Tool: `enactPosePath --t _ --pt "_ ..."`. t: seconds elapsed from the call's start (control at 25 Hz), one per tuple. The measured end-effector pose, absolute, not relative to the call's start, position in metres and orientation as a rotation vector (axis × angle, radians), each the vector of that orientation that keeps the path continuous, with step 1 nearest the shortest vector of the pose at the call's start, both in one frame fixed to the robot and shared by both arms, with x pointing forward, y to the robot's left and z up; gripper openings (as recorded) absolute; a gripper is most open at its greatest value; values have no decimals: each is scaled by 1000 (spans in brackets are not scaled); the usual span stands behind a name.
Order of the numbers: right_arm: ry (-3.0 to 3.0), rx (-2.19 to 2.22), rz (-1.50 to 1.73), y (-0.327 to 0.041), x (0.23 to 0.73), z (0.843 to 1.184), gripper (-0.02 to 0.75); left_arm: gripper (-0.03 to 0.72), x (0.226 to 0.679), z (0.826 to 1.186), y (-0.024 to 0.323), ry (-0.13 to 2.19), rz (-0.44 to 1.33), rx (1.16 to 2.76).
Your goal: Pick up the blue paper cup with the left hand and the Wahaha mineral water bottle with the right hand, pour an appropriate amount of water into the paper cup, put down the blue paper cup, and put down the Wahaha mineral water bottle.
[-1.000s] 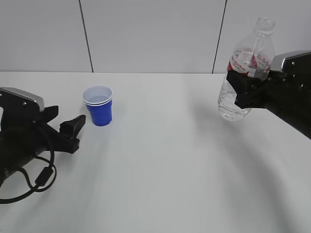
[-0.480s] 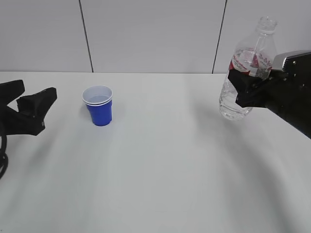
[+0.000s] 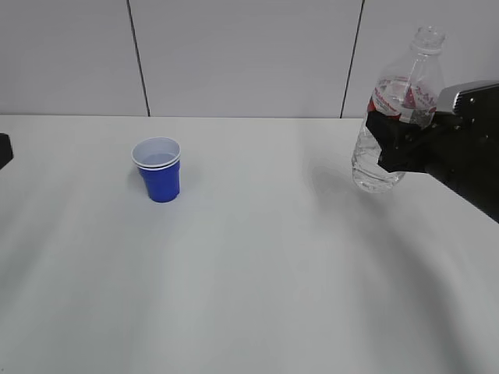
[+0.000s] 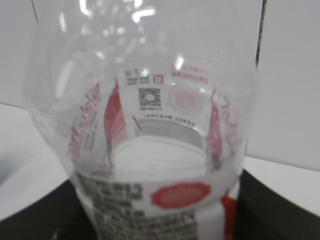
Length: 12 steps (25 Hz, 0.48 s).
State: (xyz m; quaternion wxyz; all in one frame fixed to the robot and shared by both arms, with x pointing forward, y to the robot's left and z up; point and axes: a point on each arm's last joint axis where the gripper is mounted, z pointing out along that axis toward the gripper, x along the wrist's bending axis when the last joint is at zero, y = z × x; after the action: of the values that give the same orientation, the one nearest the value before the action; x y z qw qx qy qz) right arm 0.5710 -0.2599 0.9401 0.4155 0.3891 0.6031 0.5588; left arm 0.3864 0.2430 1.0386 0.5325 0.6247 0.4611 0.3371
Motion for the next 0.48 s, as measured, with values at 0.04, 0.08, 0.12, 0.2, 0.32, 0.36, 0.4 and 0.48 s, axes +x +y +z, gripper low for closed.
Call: enactPosePath --t 0.04,0.08,0.12,0.2,0.32,0.36,0.4,0.48 --pt "1515 977 1403 -260 571 940 421 557 379 1043 245 1095 799 1503" --pt "1515 977 1403 -260 571 940 421 555 372 1047 247 1101 786 1540" --pt "1513 979 1403 -260 571 940 421 554 364 1051 250 1104 776 1564" --pt "1514 978 1403 -260 571 940 421 553 350 1060 255 1102 773 1604" --pt "1514 978 1403 -260 571 940 421 552 323 1081 267 1083 806 1649" --pt "1514 978 1403 -260 571 940 421 552 315 1088 271 1074 825 1652" --pt "1514 978 1403 -260 571 940 421 552 307 1095 275 1065 841 1646" --pt "1514 978 1403 -260 571 940 421 552 288 1105 284 1053 866 1630"
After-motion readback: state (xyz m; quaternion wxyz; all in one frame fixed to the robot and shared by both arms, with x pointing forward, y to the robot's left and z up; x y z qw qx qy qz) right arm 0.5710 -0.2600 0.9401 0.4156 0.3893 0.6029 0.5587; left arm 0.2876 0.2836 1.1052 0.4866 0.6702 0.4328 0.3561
